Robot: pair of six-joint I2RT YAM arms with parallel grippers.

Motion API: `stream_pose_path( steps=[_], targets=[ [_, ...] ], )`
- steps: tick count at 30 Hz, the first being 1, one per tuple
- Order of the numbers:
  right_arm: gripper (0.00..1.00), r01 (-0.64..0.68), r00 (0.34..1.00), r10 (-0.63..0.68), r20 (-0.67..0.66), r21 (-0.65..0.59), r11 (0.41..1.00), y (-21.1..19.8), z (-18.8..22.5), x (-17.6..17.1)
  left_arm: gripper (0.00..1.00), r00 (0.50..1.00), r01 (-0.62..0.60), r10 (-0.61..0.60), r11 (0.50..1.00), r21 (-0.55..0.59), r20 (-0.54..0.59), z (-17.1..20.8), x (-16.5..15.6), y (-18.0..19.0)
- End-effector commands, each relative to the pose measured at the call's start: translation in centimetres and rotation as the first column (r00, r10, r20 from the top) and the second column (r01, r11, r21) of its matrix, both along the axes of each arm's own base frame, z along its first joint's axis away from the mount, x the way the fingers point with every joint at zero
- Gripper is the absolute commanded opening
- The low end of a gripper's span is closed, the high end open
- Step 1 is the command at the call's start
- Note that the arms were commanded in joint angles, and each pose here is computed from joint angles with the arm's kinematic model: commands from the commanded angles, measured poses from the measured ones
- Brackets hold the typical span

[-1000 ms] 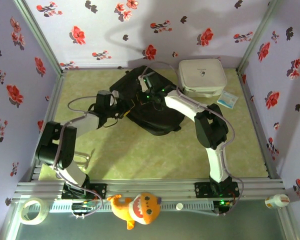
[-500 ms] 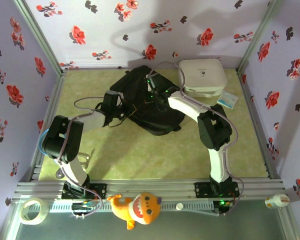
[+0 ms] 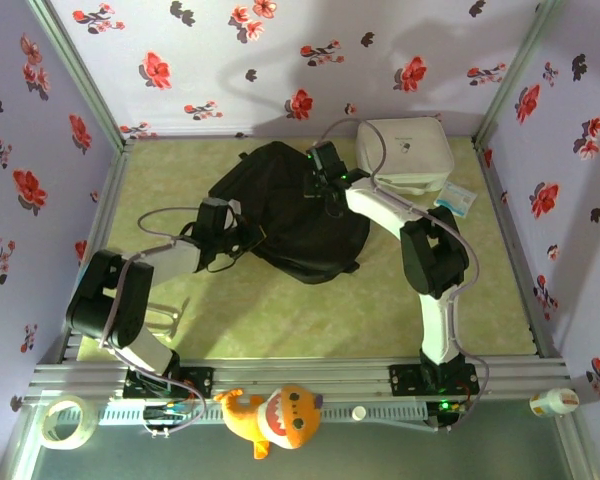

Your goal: Pack the student bag

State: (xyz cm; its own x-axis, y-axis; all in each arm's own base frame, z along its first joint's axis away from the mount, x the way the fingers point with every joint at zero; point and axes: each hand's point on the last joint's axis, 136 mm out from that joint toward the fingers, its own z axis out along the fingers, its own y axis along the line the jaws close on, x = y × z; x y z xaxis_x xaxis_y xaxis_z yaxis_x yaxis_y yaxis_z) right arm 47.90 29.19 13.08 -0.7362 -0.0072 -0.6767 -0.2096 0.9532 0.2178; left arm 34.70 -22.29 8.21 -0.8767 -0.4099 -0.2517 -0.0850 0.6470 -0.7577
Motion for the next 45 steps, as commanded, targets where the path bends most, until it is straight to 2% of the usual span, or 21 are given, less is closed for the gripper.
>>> stream_pose_path(
  steps=[1,4,6,13,19,27,36,42,45],
  targets=[
    [0.1,-0.238,0.971,0.238,0.006,0.085,0.967,4.1,2.9,-3.3,0.0,0.998,0.07,-0.07,0.998,0.01,0.007,-0.2,-1.2,-0.3],
    [0.33,-0.383,0.923,0.384,-0.015,0.044,0.923,6.4,2.2,-6.1,0.0,0.997,0.078,-0.078,0.997,0.012,0.026,0.1,-1.0,-0.4],
    [0.39,-0.457,0.888,0.457,-0.044,0.004,0.889,7.5,1.1,-7.6,0.0,0.996,0.085,-0.085,0.996,0.013,0.033,0.3,-1.1,-0.4],
    [0.41,-0.581,0.812,0.579,-0.07,-0.025,0.813,10.6,-0.4,-9.3,0.0,0.995,0.081,-0.081,0.997,0.003,0.057,1.1,-1.2,-0.3],
    [0.41,-0.58,0.813,0.573,-0.104,-0.062,0.812,10.8,-2.0,-8.3,0.0,0.994,0.086,-0.085,0.996,-0.006,0.067,1.6,-1.3,-0.4],
    [0.35,-0.61,0.787,0.6,-0.143,-0.033,0.792,11.3,-3.6,-8.8,0.0,0.994,0.086,-0.085,0.996,-0.012,0.069,1.8,-1.2,-0.5],
    [0.18,-0.576,0.815,0.563,-0.135,-0.085,0.813,10.4,-4.1,-7.3,0.0,0.994,0.088,-0.087,0.996,-0.009,0.069,1.9,-1.4,-0.4],
    [0.0,-0.492,0.87,0.49,-0.057,-0.159,0.856,9.2,-2.9,-5.4,0.0,0.994,0.086,-0.085,0.996,-0.01,0.063,1.7,-1.5,-0.4],
    [0.0,-0.383,0.919,0.394,0.013,-0.208,0.9,7.8,-1.5,-3.6,0.0,0.995,0.082,-0.081,0.997,-0.005,0.058,1.6,-1.6,-0.2]
  ],
)
